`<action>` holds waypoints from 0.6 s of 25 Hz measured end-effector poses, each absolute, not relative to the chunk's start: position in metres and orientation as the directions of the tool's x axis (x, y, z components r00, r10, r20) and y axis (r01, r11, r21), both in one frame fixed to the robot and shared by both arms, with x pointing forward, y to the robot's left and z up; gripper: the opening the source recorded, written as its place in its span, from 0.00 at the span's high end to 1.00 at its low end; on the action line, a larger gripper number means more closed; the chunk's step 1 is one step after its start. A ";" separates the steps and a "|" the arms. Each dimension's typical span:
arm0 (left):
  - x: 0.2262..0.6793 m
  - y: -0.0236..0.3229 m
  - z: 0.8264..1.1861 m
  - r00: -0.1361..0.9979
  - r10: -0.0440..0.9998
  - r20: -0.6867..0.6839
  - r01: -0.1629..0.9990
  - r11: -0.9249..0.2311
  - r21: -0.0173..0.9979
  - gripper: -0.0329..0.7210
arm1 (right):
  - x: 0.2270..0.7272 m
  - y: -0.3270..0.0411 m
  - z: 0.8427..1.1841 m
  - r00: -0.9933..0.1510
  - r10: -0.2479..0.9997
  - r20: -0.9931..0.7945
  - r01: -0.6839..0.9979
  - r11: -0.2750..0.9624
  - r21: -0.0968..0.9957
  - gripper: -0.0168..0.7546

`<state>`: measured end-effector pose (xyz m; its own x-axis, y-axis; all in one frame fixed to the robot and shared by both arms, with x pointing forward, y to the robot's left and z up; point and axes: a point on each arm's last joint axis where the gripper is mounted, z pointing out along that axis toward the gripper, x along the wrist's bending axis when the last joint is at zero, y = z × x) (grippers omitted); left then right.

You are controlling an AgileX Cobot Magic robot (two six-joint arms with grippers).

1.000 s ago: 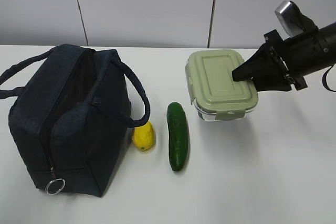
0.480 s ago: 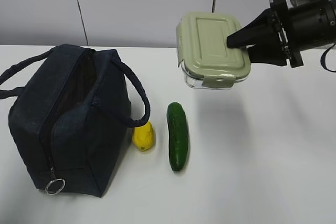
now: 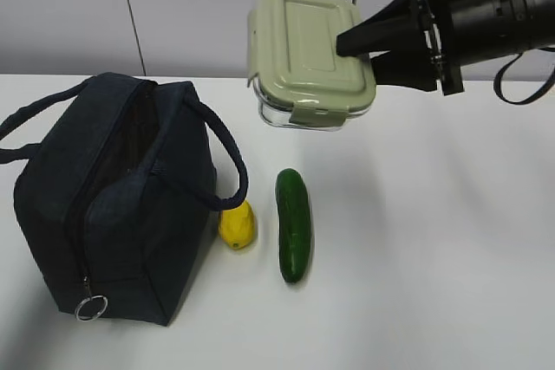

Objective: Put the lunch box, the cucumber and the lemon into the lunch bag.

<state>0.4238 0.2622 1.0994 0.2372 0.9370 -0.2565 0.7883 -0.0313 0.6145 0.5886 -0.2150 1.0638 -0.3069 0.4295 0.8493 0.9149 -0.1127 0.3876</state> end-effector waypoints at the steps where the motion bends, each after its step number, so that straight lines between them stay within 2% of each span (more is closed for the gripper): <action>1: 0.431 0.261 1.101 0.236 0.935 -0.265 0.797 -0.030 0.603 0.46 | 0.589 -0.210 1.067 -0.322 0.420 0.849 0.912 -0.104 0.397 0.53; 6: 0.470 0.256 1.098 0.232 0.924 -0.302 0.847 -0.039 0.531 0.43 | 0.588 -0.186 1.084 -0.390 0.378 0.840 0.894 -0.064 0.444 0.53; 15: 0.519 0.252 1.068 0.256 0.914 -0.316 0.895 -0.100 0.434 0.47 | 0.583 -0.168 1.090 -0.424 0.350 0.835 0.888 -0.023 0.460 0.53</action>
<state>0.5190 0.2516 1.0684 0.2556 0.9137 -0.3159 0.8951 -0.1002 0.4345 0.5832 -0.1676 1.0900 -0.4240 0.3504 0.8351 0.8876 -0.0225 0.4600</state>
